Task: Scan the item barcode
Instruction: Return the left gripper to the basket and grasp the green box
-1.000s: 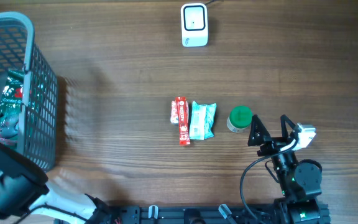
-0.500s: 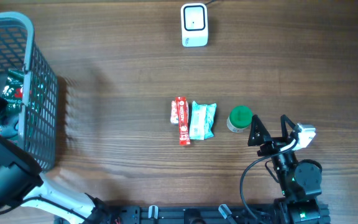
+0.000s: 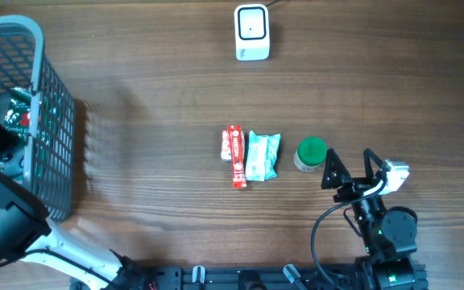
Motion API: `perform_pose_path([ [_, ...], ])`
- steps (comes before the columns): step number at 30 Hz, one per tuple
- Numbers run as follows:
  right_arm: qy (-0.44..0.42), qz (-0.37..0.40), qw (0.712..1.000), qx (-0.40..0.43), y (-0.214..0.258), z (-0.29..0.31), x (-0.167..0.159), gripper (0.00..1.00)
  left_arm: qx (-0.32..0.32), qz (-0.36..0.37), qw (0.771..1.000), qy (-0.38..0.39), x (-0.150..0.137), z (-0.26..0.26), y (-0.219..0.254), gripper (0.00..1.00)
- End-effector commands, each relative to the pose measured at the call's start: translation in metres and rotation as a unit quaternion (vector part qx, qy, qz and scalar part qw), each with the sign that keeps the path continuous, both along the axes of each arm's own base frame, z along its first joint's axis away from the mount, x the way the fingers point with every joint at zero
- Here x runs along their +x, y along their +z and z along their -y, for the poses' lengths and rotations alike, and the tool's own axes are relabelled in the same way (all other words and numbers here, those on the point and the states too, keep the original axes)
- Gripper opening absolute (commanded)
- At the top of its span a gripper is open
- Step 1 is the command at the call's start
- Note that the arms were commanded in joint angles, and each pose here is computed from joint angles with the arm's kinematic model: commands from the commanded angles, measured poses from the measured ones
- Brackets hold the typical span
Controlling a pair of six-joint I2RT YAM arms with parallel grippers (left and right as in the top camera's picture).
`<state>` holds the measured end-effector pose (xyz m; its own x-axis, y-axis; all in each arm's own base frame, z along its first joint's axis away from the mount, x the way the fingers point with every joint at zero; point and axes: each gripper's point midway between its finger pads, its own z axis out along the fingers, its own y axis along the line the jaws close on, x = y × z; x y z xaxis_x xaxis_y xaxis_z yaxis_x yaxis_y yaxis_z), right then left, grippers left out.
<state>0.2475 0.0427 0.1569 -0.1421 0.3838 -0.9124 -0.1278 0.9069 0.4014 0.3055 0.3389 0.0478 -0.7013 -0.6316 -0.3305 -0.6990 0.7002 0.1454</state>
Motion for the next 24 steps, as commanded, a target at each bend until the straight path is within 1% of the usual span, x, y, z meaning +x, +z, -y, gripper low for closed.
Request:
perform_pose_path([
  [1,-0.004,0.003,1.000,-0.009,0.000,0.001,0.000,1.00,-0.103,0.042,0.993,-0.040,0.017,0.040,-0.019,0.55],
  [3,-0.004,0.003,1.000,-0.009,0.000,0.001,0.000,1.00,-0.128,0.052,0.989,-0.049,0.021,0.052,-0.019,0.52],
  [6,-0.004,0.003,1.000,-0.009,0.000,0.001,0.000,1.00,-0.147,0.056,0.986,-0.061,0.027,0.065,-0.019,0.52],
  [11,-0.004,0.003,1.000,-0.009,0.000,0.001,0.000,1.00,-0.143,0.052,0.985,-0.086,0.039,0.082,-0.015,0.54],
  [14,-0.004,0.003,1.000,-0.009,0.000,0.001,0.000,1.00,-0.108,0.050,0.988,-0.098,0.046,0.083,0.002,0.55],
  [17,-0.004,0.003,1.000,-0.009,0.000,0.001,0.000,1.00,-0.048,0.044,0.993,-0.094,0.046,0.070,0.029,0.57],
  [18,-0.004,0.003,1.000,-0.009,0.000,0.001,0.000,1.00,-0.032,0.044,0.994,-0.091,0.045,0.066,0.038,0.60],
  [21,-0.004,0.003,1.000,-0.009,0.000,0.001,0.000,1.00,0.005,0.044,0.996,-0.076,0.038,0.053,0.058,0.70],
  [24,-0.004,0.003,1.000,-0.009,0.000,0.001,0.000,1.00,0.017,0.048,0.997,-0.057,0.026,0.040,0.067,0.73],
])
